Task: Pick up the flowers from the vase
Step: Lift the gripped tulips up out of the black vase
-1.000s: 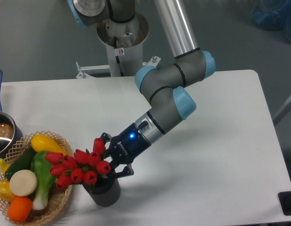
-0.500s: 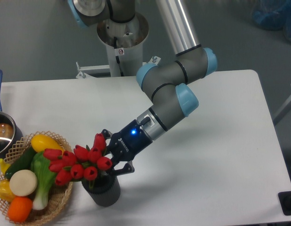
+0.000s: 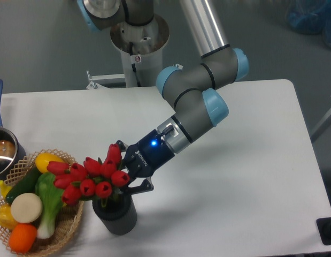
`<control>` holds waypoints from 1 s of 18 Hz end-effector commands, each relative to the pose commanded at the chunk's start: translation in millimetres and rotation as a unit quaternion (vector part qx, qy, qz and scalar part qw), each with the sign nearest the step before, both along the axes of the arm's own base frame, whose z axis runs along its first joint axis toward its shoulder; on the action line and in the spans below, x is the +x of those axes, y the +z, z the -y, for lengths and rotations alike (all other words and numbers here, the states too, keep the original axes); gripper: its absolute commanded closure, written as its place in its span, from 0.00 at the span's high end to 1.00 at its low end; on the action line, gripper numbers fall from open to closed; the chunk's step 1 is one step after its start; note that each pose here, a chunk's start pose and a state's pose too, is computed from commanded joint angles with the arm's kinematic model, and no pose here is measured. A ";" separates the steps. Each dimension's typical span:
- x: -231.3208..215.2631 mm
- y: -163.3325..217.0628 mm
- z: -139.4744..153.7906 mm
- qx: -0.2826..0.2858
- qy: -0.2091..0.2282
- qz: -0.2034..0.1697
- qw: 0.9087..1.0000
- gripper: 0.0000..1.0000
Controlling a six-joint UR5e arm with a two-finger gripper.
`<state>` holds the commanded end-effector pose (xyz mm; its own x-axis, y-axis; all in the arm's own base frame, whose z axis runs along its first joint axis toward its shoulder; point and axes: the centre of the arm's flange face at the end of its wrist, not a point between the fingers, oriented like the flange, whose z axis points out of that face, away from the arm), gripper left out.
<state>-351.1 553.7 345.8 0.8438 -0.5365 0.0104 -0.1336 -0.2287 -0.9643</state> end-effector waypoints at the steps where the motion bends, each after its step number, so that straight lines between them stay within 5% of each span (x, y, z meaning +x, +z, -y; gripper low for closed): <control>1: -0.7 1.7 0.3 0.005 -0.001 0.002 1.000 0.36; 11: -3.5 43.2 4.6 0.064 -0.012 0.012 0.998 0.36; 18: -12.6 86.6 2.7 0.049 0.005 0.042 0.998 0.36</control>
<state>-363.6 551.1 432.4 0.8472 -0.5304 0.0301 -0.0491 -0.1346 -0.9897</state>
